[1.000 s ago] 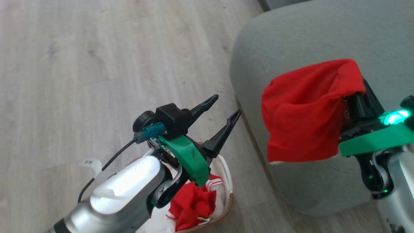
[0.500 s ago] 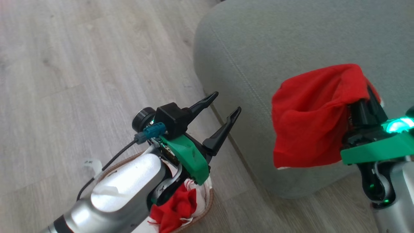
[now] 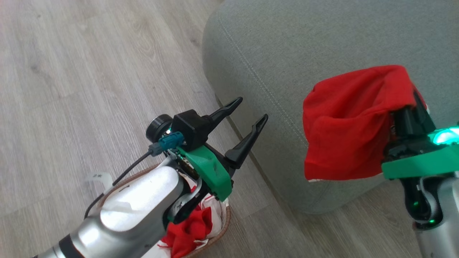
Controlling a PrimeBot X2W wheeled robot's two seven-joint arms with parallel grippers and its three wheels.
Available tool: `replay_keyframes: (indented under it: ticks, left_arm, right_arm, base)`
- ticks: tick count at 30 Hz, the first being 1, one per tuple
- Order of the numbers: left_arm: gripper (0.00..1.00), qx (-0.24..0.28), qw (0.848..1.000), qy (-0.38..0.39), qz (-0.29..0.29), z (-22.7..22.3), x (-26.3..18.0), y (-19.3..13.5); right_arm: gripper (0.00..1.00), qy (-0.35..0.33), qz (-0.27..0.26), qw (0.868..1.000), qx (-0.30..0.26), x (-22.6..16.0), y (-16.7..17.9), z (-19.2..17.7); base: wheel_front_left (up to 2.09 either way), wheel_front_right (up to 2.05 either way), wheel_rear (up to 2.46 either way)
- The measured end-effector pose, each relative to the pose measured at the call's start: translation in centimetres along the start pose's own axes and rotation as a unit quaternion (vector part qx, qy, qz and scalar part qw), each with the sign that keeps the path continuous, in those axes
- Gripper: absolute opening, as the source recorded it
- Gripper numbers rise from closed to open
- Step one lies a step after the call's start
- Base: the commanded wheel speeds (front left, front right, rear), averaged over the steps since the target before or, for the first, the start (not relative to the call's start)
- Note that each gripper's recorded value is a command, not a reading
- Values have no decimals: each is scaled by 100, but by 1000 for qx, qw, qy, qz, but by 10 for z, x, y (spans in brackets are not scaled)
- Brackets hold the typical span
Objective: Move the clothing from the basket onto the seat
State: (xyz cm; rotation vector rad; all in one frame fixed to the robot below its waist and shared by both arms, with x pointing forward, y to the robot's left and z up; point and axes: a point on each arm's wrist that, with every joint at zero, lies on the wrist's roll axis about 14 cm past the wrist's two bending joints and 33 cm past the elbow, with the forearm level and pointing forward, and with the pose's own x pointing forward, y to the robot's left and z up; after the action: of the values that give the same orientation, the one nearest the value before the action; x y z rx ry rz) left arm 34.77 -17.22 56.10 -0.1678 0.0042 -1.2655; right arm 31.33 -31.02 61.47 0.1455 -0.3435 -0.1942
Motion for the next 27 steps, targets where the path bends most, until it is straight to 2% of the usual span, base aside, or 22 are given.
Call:
replay_keyframes:
  ticks: [6, 16, 27]
  left_arm:
    - [100, -9, 1000, 2, 3, -5, 0, 6]
    - [100, -11, 1000, 13, 4, -14, 3, 31]
    - [100, -15, 1000, 9, 7, -24, 8, 71]
  right_arm:
    - [0, 9, -15, 1000, -5, 10, -11, -3]
    - [0, -22, -4, 999, -44, 84, -24, 21]
    - [0, 10, -18, 994, -110, 157, -56, -7]
  base:
    - [0, 0, 0]
    - [0, 0, 0]
    - [0, 0, 0]
